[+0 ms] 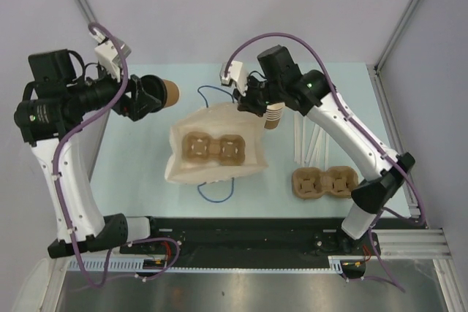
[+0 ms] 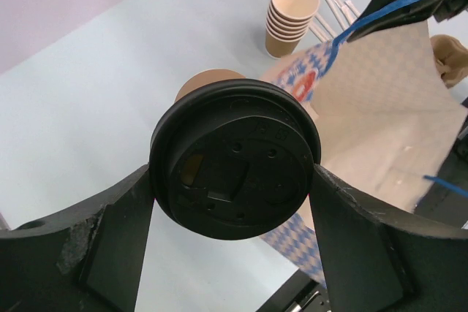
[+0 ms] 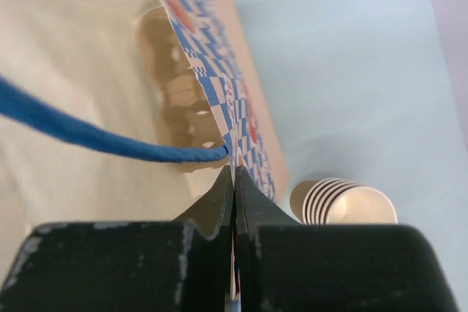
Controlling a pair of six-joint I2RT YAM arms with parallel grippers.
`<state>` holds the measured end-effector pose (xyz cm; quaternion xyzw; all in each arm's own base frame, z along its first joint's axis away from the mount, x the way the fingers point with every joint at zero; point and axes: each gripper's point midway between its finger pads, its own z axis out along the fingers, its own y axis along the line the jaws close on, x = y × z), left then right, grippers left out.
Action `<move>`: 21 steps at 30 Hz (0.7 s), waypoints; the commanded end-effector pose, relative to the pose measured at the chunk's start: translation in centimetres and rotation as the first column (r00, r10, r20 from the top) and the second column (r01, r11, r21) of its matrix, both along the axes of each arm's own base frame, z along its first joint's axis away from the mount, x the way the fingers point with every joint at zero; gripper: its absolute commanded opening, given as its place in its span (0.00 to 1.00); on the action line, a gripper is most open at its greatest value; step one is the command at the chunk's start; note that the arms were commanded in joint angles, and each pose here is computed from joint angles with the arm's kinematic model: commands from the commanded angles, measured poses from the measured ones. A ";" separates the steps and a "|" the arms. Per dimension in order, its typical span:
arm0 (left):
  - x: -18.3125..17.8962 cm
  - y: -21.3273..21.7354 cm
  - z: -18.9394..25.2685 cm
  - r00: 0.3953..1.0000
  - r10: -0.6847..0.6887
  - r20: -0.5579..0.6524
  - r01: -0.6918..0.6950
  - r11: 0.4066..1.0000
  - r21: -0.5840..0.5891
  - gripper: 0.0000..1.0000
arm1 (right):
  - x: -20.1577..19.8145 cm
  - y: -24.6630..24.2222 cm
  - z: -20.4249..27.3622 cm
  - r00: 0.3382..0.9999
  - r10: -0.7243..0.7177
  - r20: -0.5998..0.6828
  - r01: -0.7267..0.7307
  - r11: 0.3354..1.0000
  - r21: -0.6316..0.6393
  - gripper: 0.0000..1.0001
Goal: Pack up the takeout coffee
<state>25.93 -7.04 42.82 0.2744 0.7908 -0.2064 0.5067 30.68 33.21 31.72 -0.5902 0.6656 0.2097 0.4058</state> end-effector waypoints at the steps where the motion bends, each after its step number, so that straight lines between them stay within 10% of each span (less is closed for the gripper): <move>1: -3.2 -1.3 -0.4 0.996 -0.093 0.007 0.093 0.996 -0.003 0.22 | -0.8 0.7 4.2 0.992 -0.059 0.114 0.045 0.992 0.120 0.00; 21: -10.7 -2.3 1.0 0.961 -0.159 0.226 0.126 0.980 0.154 0.15 | -2.0 1.9 2.6 0.986 -0.130 0.109 0.116 0.985 0.128 0.00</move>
